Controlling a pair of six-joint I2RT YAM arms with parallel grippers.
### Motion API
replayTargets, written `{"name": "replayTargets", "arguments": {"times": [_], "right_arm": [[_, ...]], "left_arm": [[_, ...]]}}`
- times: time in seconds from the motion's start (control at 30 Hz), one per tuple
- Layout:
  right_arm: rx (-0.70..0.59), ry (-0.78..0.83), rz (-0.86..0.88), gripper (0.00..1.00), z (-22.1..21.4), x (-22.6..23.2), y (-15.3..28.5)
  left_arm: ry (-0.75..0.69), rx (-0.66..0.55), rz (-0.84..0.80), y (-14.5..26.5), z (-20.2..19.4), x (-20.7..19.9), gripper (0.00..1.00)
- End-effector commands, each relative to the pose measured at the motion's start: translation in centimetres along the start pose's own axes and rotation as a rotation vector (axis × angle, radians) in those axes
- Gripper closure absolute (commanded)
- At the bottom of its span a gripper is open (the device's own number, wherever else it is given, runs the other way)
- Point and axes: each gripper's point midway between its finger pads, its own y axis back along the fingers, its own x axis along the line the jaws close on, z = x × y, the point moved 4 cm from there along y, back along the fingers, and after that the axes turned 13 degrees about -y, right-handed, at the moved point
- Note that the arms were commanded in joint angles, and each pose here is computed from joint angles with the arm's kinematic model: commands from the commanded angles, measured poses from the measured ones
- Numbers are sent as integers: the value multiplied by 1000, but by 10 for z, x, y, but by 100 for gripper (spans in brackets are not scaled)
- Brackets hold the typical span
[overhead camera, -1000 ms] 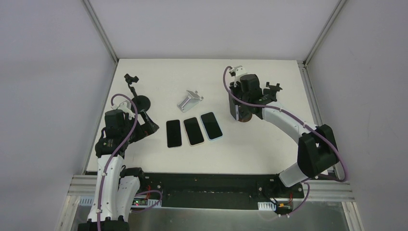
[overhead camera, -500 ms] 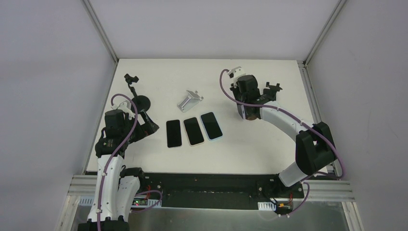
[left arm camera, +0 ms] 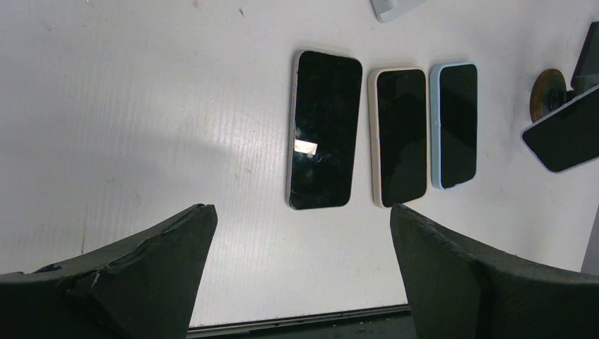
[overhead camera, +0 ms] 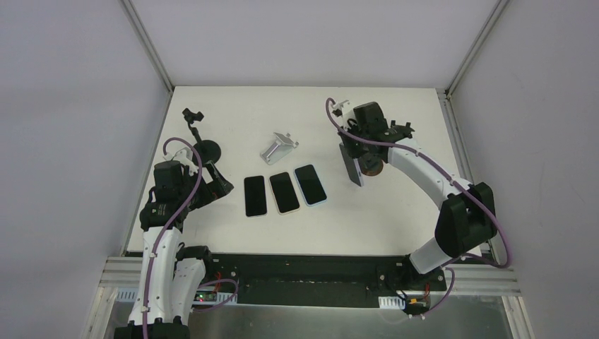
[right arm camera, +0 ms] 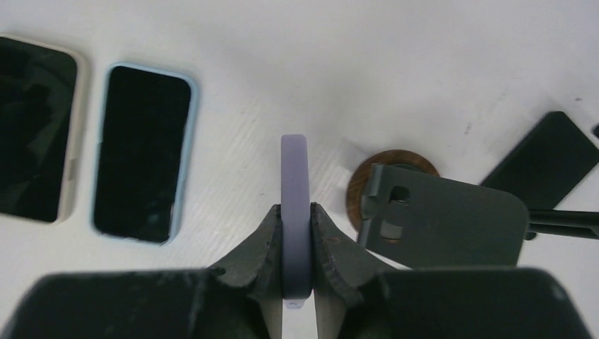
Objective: Remove the phone from the phone stand
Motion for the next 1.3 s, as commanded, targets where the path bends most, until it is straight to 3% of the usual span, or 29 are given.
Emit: {"name": "replayTargets", "arguments": {"times": [0.0, 0.17, 0.33, 0.53, 0.87, 1.27], "right_arm": [[61, -41, 244, 100, 16, 25, 46], [281, -122, 469, 100, 7, 47, 55], [412, -198, 495, 100, 2, 53, 31], [401, -268, 386, 100, -1, 46, -4], [489, -234, 325, 100, -13, 36, -37], [433, -285, 232, 100, -10, 31, -78]], "left_arm": [[15, -23, -8, 3, 7, -2, 0], [16, -21, -7, 3, 7, -2, 0], [16, -23, -6, 3, 7, -2, 0], [16, -21, -6, 3, 7, -2, 0], [19, -16, -8, 2, 6, -2, 0], [19, -16, -9, 2, 6, -2, 0]]}}
